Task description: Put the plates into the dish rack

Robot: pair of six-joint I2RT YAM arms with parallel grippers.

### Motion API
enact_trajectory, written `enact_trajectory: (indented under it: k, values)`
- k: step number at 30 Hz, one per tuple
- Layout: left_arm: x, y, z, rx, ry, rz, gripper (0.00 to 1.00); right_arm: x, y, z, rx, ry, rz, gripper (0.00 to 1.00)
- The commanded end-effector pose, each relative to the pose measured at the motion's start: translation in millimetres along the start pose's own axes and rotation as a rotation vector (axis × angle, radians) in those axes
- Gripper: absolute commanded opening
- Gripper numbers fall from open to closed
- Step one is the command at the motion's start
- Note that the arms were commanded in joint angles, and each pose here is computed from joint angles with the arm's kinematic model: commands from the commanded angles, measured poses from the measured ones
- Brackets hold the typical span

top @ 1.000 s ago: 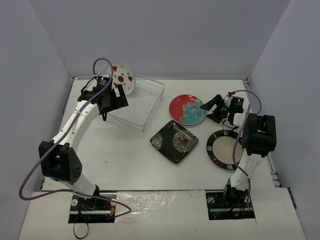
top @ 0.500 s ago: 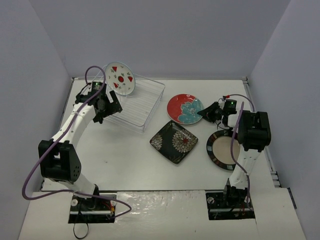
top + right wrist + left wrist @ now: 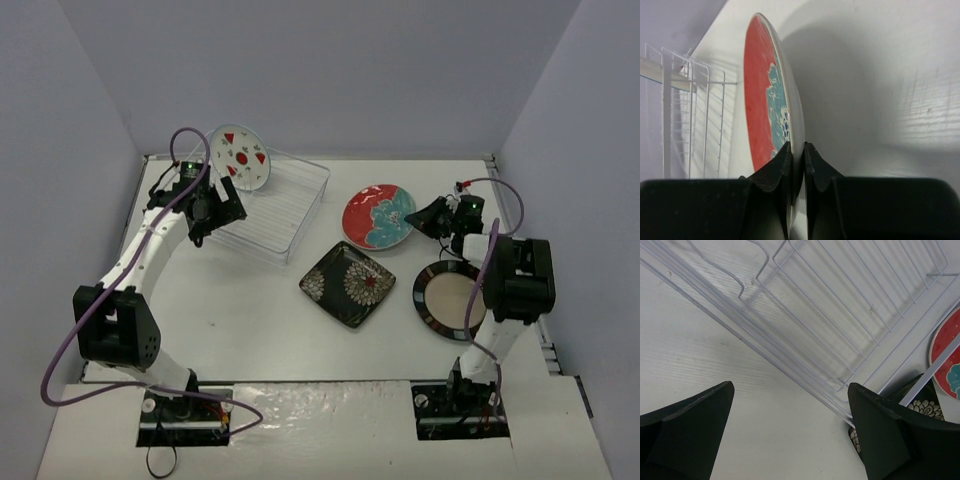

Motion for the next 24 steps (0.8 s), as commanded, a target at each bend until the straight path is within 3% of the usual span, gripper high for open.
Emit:
enact_trajectory:
  k: [1, 6, 14, 19, 24]
  values:
    - [15, -7, 19, -0.060, -0.097, 0.002, 0.97, 72, 79, 46, 0.128, -0.396, 0.342, 0.00]
    - [17, -7, 18, -0.056, -0.103, 0.010, 0.97, 93, 129, 76, 0.234, -0.561, 0.435, 0.00]
    - [17, 3, 17, -0.020, -0.103, 0.041, 0.97, 104, 211, 97, 0.261, -0.698, 0.699, 0.00]
    - [18, 12, 18, -0.026, -0.119, 0.079, 0.97, 105, 268, 102, 0.336, -0.802, 0.842, 0.00]
    - [19, 19, 15, -0.021, -0.108, 0.097, 0.97, 103, 318, 86, 0.440, -0.821, 0.894, 0.00]
Point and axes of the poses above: each gripper's point midway between its finger pads, its own z axis back along the fingers, its own y axis along the line the jaws close on, x = y × z, the point moved 8 cm from there along z, back along the fingers
